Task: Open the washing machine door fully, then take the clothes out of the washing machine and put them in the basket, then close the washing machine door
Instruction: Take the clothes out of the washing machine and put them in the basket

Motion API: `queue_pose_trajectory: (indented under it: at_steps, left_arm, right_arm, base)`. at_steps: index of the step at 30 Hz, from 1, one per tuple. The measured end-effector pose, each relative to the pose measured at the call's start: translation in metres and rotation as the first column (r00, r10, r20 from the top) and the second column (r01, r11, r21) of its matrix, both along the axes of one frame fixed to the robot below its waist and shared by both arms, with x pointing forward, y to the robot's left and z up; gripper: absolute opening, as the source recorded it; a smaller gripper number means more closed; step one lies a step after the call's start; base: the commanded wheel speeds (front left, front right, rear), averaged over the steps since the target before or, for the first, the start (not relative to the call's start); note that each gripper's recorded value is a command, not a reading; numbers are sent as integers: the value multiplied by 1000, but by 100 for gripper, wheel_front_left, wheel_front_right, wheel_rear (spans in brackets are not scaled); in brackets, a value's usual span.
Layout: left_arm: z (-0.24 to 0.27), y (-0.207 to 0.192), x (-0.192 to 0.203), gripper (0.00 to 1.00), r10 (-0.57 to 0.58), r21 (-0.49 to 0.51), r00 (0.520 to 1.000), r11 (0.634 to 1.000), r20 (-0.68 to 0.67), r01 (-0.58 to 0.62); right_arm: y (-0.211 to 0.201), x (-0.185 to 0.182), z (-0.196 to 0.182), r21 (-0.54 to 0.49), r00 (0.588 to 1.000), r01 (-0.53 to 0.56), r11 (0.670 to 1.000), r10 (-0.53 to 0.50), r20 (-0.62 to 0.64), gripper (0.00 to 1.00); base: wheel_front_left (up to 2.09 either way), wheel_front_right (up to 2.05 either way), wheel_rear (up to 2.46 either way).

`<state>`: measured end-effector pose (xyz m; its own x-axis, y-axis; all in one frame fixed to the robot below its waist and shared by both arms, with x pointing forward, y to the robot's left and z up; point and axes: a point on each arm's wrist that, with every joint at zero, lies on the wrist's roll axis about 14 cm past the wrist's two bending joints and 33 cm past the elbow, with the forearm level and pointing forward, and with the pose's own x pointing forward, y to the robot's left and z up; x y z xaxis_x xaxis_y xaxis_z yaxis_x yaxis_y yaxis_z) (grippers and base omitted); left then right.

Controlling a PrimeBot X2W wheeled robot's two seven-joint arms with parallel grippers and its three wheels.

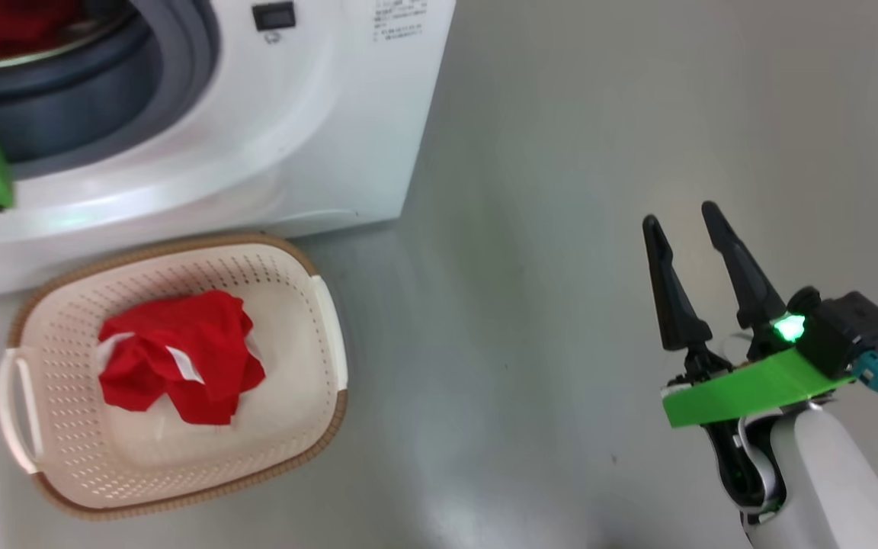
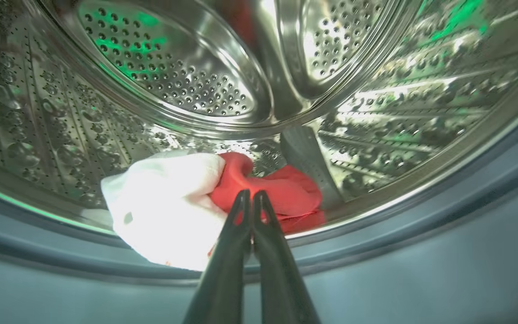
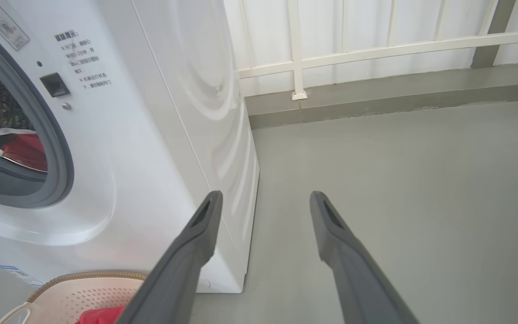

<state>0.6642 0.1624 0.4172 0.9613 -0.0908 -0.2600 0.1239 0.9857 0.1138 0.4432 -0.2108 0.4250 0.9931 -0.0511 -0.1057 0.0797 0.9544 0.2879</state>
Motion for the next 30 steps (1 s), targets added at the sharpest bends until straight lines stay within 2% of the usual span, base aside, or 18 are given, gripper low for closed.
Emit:
queue_pose_trajectory:
  at_steps: [2, 6, 15, 20, 30]
  left_arm:
    - [13, -9, -5, 0, -2, -81, 999, 997, 37, 5]
    - [35, -16, -20, 0, 2, -164, 995, 986, 101, 15]
    - [67, -14, -60, 0, 40, -282, 979, 959, 199, 18]
    - [80, -4, -87, 0, 72, -316, 968, 949, 241, 8]
    - [112, 8, -114, 0, 130, -372, 925, 928, 358, 14]
  right_arm:
    - [0, -5, 3, -4, 1000, 2, 1000, -2, 2, 100]
    - [0, -13, 8, -21, 1000, 0, 1000, 0, 8, 100]
    - [8, -24, 20, -28, 999, -18, 999, 19, 31, 100]
    - [14, -27, 31, -38, 998, -35, 999, 37, 58, 100]
    - [17, -26, 38, -35, 996, -45, 998, 47, 81, 100]
  base:
    - [0, 0, 0]
    - [0, 0, 0]
    - [0, 0, 0]
    - [0, 0, 0]
    - [0, 0, 0]
